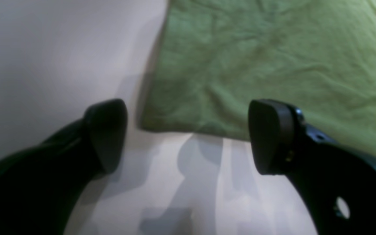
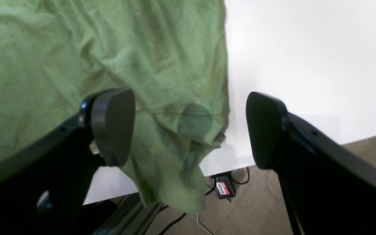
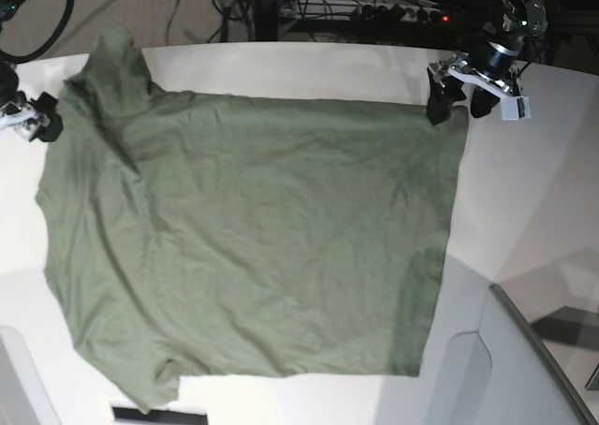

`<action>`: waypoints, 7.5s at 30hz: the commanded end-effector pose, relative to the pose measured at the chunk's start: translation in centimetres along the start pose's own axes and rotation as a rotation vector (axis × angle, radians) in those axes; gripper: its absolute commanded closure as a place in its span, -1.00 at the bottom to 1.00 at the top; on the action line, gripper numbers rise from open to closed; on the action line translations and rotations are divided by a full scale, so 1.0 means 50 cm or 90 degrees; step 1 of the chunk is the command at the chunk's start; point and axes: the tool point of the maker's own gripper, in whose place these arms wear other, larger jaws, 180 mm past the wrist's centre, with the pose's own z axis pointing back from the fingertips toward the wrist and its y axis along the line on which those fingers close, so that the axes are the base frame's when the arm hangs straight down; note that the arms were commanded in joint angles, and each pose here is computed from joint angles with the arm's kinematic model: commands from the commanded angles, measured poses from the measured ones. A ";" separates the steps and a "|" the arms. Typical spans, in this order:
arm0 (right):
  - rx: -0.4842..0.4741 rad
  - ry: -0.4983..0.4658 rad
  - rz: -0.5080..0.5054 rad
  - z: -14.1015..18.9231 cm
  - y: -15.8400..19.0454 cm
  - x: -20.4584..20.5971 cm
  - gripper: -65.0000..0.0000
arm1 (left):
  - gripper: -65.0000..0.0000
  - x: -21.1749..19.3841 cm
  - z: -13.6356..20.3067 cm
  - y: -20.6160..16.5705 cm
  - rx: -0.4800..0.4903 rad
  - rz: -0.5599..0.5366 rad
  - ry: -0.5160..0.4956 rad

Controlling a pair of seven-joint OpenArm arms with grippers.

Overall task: Layout the t-shirt on the table in an organized manner, then fold the t-shirt properly
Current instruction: 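Grasp the shirt's collar-side corners with both grippers, then lift the held shirt edge with both grippers, then fold the lifted edge over onto the shirt and open both grippers, then move the right gripper to the shirt sleeve and grasp it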

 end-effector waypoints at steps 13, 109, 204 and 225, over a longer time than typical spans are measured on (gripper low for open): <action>-0.005 0.013 -0.021 -0.008 -0.027 -0.020 -0.54 | -0.73 0.012 -0.036 -0.015 -0.014 0.017 -0.009; -0.004 0.089 0.100 -0.010 -0.007 0.029 1.00 | 1.00 0.086 0.065 -0.077 -0.042 -0.148 0.023; 0.004 0.041 -0.028 -0.046 -0.027 -0.057 -0.29 | -0.54 0.175 0.128 0.092 0.088 -0.129 -0.010; 0.061 0.142 -0.042 -0.096 0.051 -0.185 -0.05 | -0.54 0.148 0.128 0.086 0.084 -0.120 0.006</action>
